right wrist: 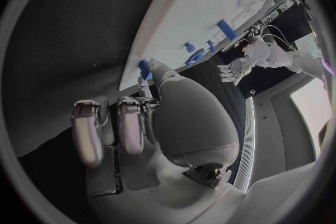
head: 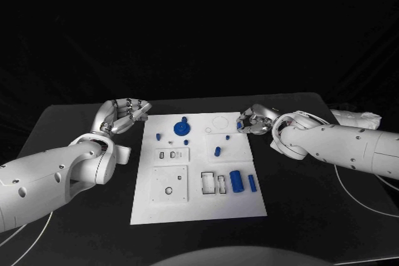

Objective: Assemble the parts on the task board

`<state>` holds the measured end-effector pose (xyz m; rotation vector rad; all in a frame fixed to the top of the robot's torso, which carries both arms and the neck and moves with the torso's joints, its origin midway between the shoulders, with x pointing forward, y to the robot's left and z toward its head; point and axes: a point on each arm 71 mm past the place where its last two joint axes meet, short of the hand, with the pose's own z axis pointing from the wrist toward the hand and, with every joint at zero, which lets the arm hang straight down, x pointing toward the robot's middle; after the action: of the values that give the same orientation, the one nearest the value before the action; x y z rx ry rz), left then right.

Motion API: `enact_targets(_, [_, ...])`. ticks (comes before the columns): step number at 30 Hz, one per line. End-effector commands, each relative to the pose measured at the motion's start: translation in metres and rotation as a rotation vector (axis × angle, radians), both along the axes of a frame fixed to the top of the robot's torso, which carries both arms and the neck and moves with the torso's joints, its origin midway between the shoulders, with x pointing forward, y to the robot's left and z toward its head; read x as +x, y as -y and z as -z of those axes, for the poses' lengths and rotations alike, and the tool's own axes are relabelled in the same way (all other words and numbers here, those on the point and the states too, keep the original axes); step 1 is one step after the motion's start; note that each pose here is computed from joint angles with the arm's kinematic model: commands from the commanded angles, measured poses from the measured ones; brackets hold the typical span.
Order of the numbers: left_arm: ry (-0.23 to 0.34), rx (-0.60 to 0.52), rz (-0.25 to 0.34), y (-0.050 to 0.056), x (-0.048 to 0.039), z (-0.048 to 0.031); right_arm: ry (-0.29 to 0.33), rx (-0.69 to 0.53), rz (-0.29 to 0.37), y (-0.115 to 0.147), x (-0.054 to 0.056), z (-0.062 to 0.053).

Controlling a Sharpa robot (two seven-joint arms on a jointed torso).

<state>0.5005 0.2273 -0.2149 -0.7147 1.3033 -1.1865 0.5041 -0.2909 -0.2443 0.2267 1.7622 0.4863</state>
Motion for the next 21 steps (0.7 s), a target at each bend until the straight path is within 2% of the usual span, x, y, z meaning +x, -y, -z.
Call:
enact_targets(1, [0.012,-0.002,0.015,0.0021,-0.0007,-0.0014,-0.012,-0.026,0.01,0.0003,0.0002,0.0018])
enact_targets(21, [0.013,-0.003,0.015,0.0024,-0.001,-0.0017,-0.008,-0.032,0.006,-0.0027,0.001,0.0022])
